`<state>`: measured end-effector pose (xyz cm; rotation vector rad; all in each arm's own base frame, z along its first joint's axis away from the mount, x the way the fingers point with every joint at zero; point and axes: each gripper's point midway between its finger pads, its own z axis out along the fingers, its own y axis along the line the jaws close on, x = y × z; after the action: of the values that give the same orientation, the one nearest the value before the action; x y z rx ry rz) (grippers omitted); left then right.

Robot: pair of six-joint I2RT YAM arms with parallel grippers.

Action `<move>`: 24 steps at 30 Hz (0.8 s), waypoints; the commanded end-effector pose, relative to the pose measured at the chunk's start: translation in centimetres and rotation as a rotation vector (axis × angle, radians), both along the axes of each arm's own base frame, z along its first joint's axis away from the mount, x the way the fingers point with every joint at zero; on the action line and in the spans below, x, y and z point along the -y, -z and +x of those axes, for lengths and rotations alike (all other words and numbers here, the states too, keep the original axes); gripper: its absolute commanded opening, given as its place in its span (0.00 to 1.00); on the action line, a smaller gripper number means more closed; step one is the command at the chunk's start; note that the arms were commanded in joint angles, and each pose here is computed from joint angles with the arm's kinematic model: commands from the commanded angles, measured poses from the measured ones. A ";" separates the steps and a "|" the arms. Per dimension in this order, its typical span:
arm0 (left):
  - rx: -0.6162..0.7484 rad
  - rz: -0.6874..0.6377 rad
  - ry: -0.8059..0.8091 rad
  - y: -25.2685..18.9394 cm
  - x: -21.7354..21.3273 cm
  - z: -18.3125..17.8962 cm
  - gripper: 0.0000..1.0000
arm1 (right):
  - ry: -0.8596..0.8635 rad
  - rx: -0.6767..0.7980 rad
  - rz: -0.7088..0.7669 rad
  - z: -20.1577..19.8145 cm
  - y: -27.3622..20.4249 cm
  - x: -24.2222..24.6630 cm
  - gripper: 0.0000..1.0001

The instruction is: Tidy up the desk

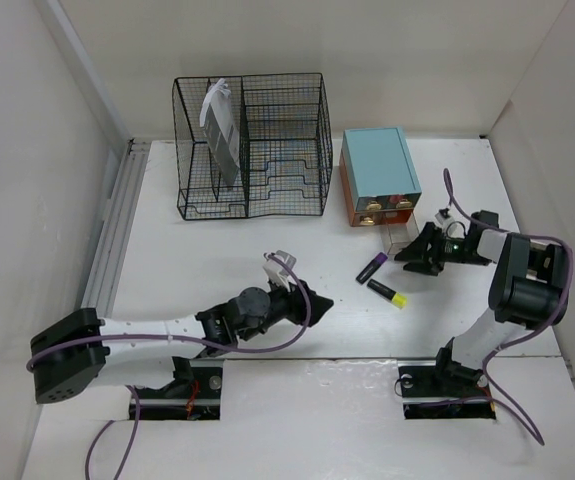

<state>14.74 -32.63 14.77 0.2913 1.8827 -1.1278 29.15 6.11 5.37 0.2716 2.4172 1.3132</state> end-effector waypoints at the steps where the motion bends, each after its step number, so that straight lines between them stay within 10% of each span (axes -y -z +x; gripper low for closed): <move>1: 0.059 -0.086 0.014 -3.7 1.5 0.3 0.55 | -0.108 0.126 0.058 -0.4 -4.1 -0.6 0.74; 8: 0.111 0.040 0.018 -2.8 3.5 1.7 0.55 | -0.324 0.368 0.131 -2.7 -11.0 -1.9 0.72; 13: 0.156 0.246 -0.023 -1.6 6.2 4.6 0.50 | -0.379 0.428 0.042 -2.2 -14.2 -1.1 0.51; 18: 0.137 0.312 -0.014 1.8 8.2 7.7 0.29 | -0.459 0.826 -0.228 0.3 -20.6 0.2 0.18; 24: 0.125 0.438 0.028 5.3 11.3 10.4 0.33 | -0.109 1.232 -0.872 3.9 -32.7 4.1 0.34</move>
<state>24.21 -42.21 8.58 0.5543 2.0298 -0.6865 30.99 4.10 28.97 -0.7698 1.8842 0.6100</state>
